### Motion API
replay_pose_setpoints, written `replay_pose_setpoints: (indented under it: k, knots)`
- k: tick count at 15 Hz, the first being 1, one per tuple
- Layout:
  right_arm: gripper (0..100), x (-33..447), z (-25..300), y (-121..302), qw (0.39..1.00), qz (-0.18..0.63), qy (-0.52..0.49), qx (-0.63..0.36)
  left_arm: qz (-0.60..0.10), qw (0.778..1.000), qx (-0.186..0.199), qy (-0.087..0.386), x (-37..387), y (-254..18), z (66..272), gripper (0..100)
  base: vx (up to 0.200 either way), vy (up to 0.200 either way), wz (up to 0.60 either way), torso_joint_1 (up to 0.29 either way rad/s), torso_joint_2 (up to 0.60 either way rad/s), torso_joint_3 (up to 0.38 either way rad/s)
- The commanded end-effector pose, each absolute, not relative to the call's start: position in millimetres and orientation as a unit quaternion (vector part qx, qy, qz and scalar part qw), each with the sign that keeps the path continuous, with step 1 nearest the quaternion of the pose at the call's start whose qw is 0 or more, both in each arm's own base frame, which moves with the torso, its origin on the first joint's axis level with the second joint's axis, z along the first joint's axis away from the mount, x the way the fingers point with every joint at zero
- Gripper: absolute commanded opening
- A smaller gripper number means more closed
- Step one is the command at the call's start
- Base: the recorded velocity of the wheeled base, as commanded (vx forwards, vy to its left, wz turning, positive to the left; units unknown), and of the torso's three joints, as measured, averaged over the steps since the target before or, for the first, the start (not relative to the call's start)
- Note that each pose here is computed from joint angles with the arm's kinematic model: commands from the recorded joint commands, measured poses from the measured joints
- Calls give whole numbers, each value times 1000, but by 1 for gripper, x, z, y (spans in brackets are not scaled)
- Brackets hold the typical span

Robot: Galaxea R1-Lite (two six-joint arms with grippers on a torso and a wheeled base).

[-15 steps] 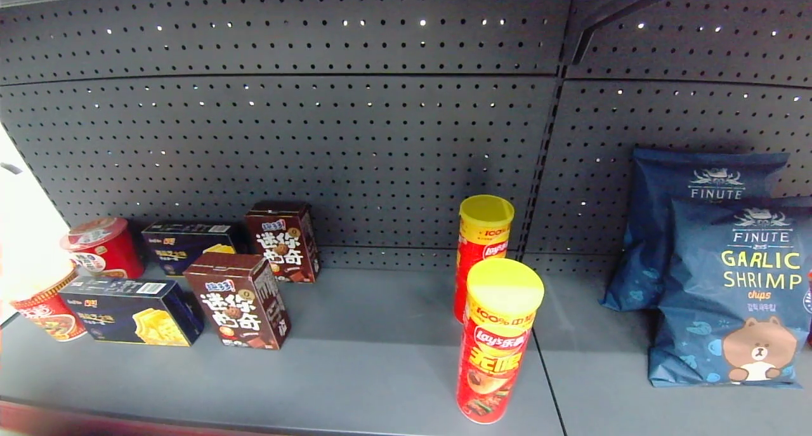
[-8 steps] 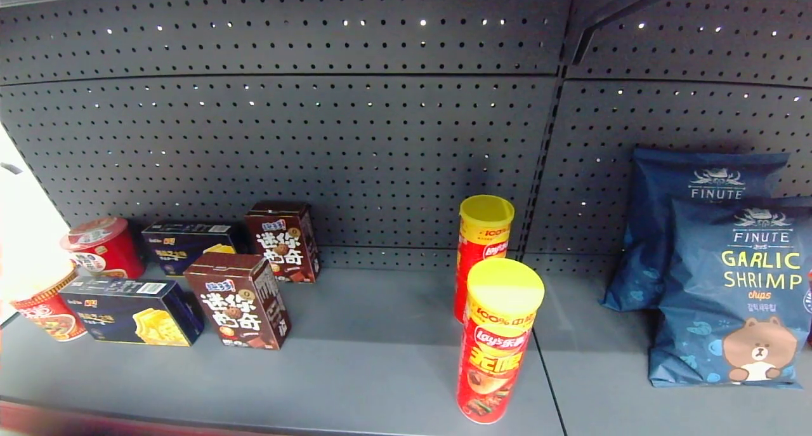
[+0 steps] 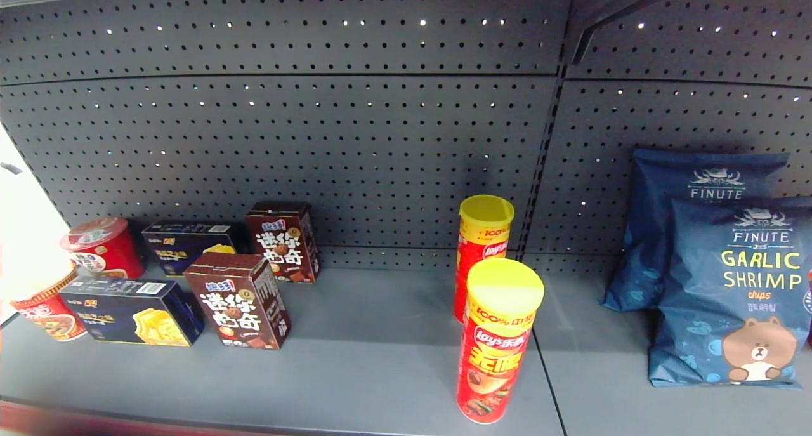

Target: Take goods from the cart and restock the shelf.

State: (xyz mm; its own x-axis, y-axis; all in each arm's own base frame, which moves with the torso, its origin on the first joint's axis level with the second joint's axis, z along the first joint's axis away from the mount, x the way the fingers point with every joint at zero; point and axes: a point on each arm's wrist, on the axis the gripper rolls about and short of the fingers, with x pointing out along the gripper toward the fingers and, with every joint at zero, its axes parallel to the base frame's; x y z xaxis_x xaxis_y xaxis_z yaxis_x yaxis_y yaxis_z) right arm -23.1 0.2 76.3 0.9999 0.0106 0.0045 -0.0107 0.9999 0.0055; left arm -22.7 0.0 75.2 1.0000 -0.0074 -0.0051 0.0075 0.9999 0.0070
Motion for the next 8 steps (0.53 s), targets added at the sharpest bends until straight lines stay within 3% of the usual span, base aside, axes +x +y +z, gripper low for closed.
replay_pose_setpoints:
  k: [1, 8]
  knots:
    - [100, -23, 76, 0, 1000, 5, -2, 3, -5, 1000, 4, 2, -23, 0, 75, 100, 0, 0, 0, 0, 0, 0]
    - [100, -23, 76, 0, 1000, 5, -2, 2, -3, 1000, 3, 2, -23, 0, 75, 100, 0, 0, 0, 0, 0, 0]
